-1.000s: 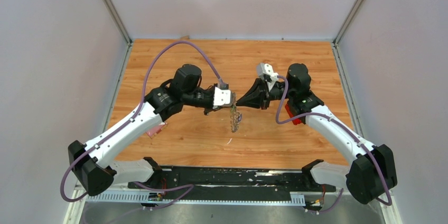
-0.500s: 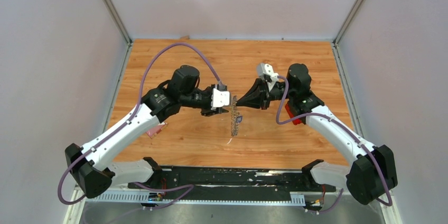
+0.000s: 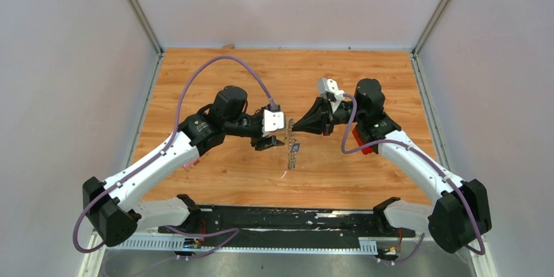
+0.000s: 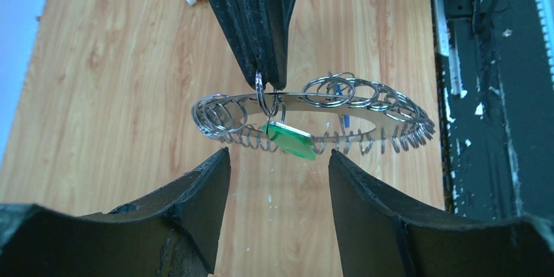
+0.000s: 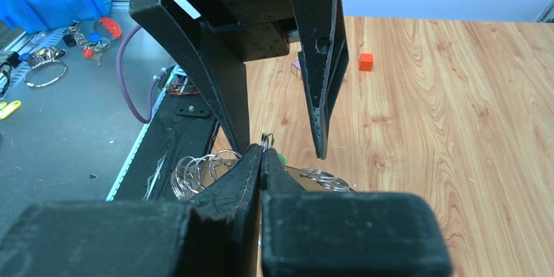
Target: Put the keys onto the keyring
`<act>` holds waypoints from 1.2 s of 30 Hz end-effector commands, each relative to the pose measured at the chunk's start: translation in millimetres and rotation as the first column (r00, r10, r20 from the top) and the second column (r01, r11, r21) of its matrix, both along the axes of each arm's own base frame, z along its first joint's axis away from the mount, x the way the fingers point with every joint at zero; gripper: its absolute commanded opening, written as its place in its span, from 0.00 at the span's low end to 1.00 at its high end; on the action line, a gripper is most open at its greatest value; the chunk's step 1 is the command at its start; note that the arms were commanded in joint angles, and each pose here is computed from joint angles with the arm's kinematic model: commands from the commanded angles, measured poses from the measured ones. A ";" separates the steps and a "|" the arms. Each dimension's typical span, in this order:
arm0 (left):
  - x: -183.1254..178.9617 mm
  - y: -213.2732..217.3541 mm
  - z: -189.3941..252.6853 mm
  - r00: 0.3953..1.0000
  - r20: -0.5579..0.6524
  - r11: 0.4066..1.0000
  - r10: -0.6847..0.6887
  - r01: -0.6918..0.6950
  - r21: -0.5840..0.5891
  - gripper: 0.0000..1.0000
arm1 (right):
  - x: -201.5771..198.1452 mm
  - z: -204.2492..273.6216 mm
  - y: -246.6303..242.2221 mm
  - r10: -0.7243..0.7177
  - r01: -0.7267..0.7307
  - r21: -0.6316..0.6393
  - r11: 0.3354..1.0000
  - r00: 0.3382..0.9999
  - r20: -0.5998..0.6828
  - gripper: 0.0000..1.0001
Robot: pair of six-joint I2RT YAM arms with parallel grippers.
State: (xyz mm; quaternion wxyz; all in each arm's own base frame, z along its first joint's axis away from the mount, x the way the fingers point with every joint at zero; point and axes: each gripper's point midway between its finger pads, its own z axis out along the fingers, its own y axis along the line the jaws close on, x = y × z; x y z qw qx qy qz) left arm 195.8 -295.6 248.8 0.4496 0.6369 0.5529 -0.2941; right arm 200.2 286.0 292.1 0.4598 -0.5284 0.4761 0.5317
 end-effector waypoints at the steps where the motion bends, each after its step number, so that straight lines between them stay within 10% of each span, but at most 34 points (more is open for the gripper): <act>1: -4.6 -9.7 16.1 0.999 -0.048 0.995 0.001 -0.006 -0.104 0.64 | 0.0 21.8 -2.7 -0.008 0.004 0.039 0.999 0.996 0.090 0.00; 16: 1.0 -20.0 11.3 0.994 -0.108 0.985 0.033 -0.051 -0.164 0.61 | 1.8 20.4 -2.9 -0.013 0.009 0.036 0.999 0.996 0.088 0.00; 36: -4.9 -22.1 4.1 0.991 -0.134 0.988 -0.001 -0.020 -0.156 0.26 | 3.3 20.8 -2.7 -0.024 0.021 0.036 0.999 0.996 0.088 0.00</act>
